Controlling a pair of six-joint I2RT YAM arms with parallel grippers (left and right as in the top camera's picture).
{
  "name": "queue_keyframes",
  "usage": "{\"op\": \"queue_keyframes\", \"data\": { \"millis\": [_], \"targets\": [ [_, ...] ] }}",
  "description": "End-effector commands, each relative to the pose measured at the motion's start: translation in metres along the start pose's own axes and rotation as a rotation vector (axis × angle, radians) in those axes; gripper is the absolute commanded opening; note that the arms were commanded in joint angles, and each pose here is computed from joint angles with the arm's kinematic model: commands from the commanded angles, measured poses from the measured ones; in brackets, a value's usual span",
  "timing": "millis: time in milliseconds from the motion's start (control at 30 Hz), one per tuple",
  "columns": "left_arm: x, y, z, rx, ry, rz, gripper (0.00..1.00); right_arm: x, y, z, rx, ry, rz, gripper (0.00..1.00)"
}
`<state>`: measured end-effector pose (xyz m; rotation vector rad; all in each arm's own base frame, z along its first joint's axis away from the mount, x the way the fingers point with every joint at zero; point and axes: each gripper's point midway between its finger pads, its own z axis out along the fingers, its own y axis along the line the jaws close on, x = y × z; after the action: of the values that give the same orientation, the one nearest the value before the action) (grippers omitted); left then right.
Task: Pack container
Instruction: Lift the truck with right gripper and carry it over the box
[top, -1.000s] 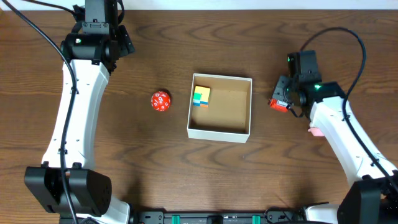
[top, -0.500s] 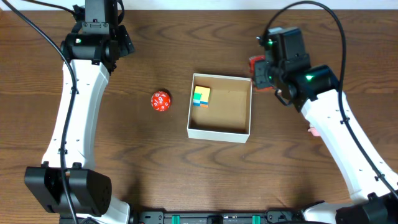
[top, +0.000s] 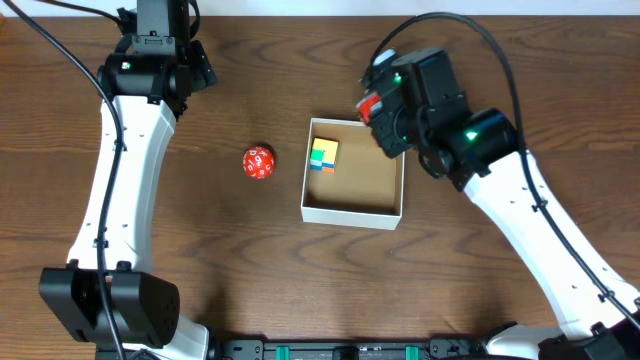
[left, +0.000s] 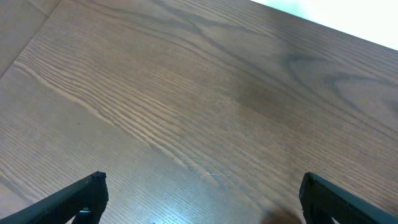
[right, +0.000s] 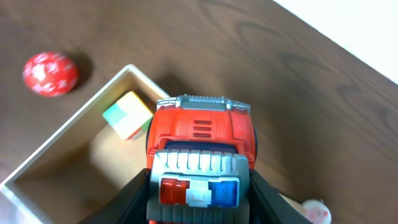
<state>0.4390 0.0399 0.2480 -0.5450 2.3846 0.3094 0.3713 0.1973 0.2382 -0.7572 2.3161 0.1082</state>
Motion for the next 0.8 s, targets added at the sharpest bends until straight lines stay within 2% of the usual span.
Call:
{"op": "queue_keyframes", "data": {
  "millis": [0,333,500,767],
  "targets": [
    [0.004,0.001,0.006,-0.016,0.013,-0.001,0.98,-0.009,0.013,-0.005,-0.039,-0.027,-0.122,0.29],
    [0.004,0.001,0.006,-0.016,0.014,-0.001,0.98,0.012,0.017,0.005,-0.055,0.031,-0.285,0.31],
    [0.004,0.001,0.006,-0.016,0.014,-0.001,0.98,0.027,0.030,0.016,-0.127,0.051,-0.414,0.34],
    [0.004,0.001,0.006,-0.016,0.014,-0.001,0.98,0.050,0.035,0.046,-0.165,0.136,-0.484,0.35]
  ]
}}
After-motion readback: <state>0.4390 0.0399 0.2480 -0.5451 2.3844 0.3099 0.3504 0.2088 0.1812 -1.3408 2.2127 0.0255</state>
